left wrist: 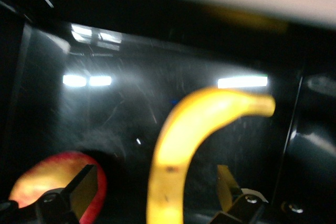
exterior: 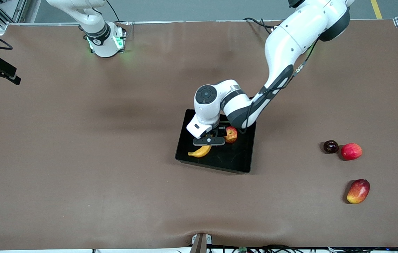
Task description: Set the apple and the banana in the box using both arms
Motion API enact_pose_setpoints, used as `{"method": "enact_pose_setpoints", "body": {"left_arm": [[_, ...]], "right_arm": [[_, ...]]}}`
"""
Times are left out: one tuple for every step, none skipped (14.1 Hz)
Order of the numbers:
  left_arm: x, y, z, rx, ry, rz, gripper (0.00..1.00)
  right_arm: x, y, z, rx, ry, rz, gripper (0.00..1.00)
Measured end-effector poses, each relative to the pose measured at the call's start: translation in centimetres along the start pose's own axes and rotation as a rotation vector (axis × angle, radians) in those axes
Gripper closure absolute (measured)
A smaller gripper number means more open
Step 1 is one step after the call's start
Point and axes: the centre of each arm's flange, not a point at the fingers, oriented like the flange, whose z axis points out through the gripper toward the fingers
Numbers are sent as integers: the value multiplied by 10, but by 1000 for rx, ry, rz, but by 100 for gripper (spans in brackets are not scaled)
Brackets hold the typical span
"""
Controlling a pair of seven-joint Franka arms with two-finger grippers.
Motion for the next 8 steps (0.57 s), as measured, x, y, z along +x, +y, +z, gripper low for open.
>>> {"method": "enact_pose_setpoints", "body": {"left_arm": [[16,-12,-19,4,22,-25,0],[31,-27,-37,17,38,-49,0],[44,-42,-55,28,47,-69,0],[57,-59,-74,27,47,-78,0],[71,-76,-93,13,42,-79,0],[84,-95,-112,-9,39,-79,0],[97,-115,-131,-29,43,-78,0],[108,-134,-149,-37,51,-70,0]], "right_arm": [[0,0,0,0,0,0,0],[0,0,0,0,0,0,0],[0,0,-1,0,1,0,0],[0,0,-1,0,2,0,0],[0,0,-1,0,2,0,0],[0,0,-1,0,3,0,0],[0,0,-1,0,3,0,0],[0,0,-1,0,3,1,0]]}}
